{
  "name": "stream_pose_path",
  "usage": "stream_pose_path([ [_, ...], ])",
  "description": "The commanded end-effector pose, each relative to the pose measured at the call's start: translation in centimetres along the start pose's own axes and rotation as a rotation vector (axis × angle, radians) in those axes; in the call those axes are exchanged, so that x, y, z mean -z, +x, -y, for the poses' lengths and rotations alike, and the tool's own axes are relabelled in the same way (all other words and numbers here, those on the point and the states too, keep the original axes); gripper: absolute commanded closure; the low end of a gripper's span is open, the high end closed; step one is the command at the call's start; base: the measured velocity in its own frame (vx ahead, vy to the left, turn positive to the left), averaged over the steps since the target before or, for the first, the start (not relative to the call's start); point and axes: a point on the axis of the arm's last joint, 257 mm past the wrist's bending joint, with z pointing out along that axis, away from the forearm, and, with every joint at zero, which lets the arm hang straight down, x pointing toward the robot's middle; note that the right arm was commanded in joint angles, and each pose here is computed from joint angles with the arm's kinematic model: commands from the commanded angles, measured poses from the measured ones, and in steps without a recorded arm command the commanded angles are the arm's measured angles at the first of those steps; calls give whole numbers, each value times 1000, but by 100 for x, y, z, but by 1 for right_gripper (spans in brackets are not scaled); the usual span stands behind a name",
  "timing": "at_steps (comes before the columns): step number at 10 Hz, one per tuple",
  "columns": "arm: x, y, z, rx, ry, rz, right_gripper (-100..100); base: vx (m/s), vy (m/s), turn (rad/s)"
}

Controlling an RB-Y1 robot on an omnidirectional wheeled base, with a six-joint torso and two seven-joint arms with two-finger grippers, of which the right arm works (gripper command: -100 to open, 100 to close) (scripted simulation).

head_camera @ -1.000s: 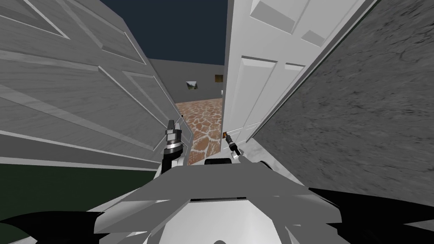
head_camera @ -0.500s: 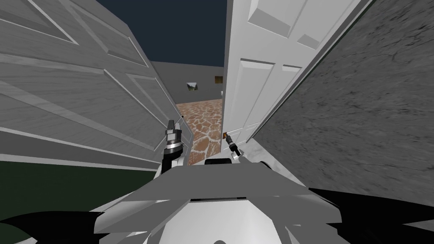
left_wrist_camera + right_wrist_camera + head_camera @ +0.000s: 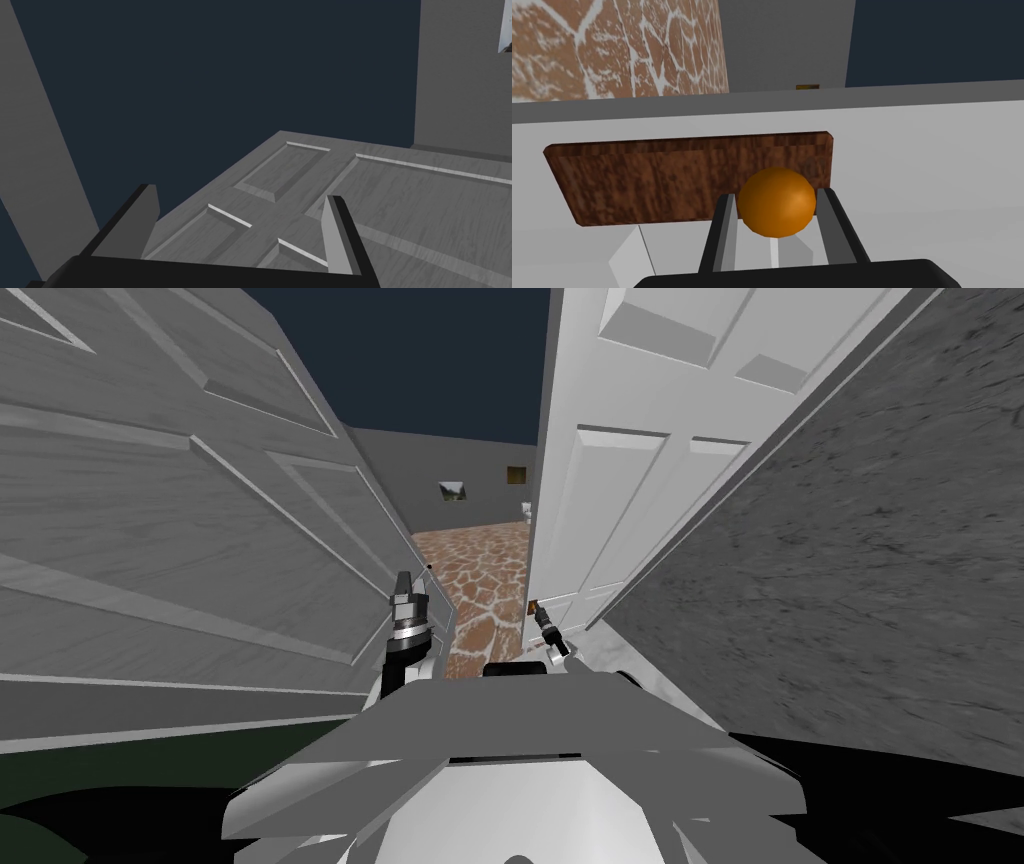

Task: Push the door open

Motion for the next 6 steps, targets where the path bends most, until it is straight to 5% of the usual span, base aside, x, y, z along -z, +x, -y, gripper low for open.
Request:
stream_pose_path([
  [1,-11,-189,-37,10,-10,35,100,181,76,-39],
  [6,32,-516,-47,14,-10,119,100,173,107,-61],
])
